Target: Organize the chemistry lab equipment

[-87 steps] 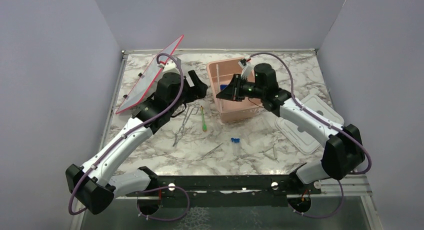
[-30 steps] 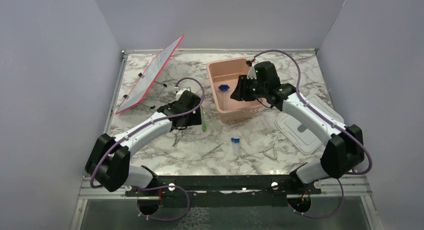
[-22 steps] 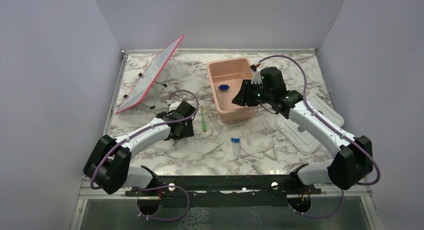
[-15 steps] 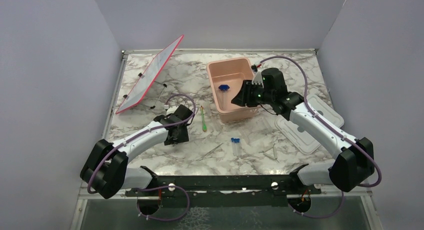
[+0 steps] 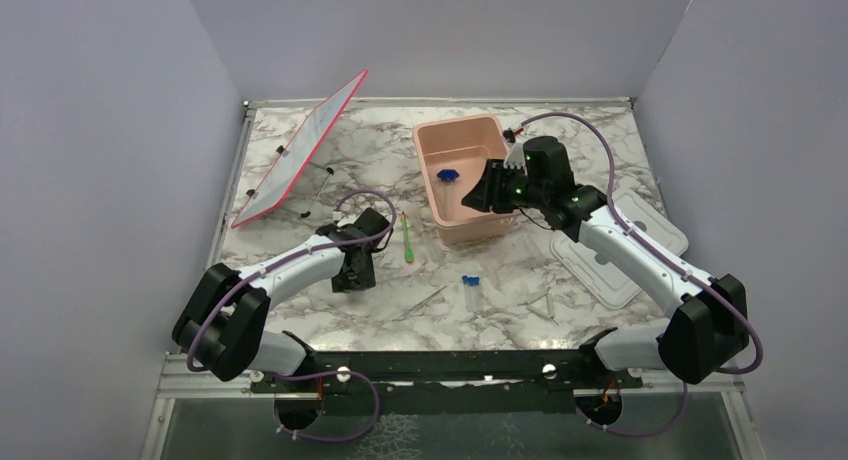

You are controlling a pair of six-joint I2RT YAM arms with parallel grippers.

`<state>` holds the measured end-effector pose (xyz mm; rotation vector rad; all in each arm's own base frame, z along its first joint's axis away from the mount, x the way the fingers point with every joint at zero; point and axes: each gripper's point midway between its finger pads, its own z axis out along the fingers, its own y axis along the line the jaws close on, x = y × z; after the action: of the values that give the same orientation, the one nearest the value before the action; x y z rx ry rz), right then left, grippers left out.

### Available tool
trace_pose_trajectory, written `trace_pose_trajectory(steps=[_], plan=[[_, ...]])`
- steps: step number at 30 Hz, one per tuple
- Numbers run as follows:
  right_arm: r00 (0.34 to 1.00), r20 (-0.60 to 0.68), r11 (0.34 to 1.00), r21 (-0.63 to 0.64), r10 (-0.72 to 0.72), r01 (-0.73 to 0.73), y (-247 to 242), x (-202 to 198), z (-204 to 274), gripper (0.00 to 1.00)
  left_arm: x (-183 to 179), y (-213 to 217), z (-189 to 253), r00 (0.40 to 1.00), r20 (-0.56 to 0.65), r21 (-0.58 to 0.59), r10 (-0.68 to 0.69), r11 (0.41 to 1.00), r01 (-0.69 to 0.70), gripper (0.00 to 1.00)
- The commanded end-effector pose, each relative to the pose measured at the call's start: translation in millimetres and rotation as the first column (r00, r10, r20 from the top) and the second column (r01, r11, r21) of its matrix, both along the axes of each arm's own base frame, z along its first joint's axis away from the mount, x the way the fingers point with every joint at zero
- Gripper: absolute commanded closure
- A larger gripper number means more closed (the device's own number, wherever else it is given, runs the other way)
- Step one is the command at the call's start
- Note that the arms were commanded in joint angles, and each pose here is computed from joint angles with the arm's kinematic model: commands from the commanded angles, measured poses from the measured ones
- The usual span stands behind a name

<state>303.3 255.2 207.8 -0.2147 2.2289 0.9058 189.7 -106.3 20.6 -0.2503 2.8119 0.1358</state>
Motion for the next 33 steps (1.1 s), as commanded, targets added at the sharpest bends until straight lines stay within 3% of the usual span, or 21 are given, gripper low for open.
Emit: trace_pose_trajectory(steps=[1, 6, 15, 22, 27, 30, 33], plan=[[1.0, 0.022, 0.999, 0.026, 0.018, -0.019, 5, -1, 6, 0.6, 7, 1, 9, 1.0, 0.022, 0.013, -0.008, 1.0, 0.008, 0.53], [1.0, 0.024, 1.0, 0.027, 0.014, -0.014, 5, 0, 6, 0.6, 5, -4, 4, 1.0, -0.006, -0.004, -0.025, 1.0, 0.025, 0.6], [1.0, 0.016, 0.999, 0.038, -0.005, 0.004, 5, 2, 4, 0.63, 10, -43, 23, 0.998, 0.005, -0.199, -0.059, 0.978, 0.059, 0.65], [1.0, 0.015, 0.999, 0.038, -0.007, 0.006, 6, 3, 2, 0.64, 5, -23, 2, 0.998, -0.033, -0.092, -0.046, 0.995, 0.042, 0.62], [1.0, 0.009, 0.999, 0.034, -0.01, 0.01, 5, 2, 0, 0.65, -2, -23, -6, 0.996, -0.075, -0.095, -0.05, 0.995, 0.043, 0.61], [1.0, 0.005, 0.999, 0.035, -0.013, 0.013, 5, 3, -2, 0.65, -6, -22, -10, 0.994, -0.092, -0.09, -0.054, 0.995, 0.046, 0.66], [1.0, 0.007, 0.999, 0.04, -0.016, 0.015, 6, 3, 0, 0.66, -9, -22, -12, 0.993, -0.105, -0.095, -0.057, 0.994, 0.047, 0.81]])
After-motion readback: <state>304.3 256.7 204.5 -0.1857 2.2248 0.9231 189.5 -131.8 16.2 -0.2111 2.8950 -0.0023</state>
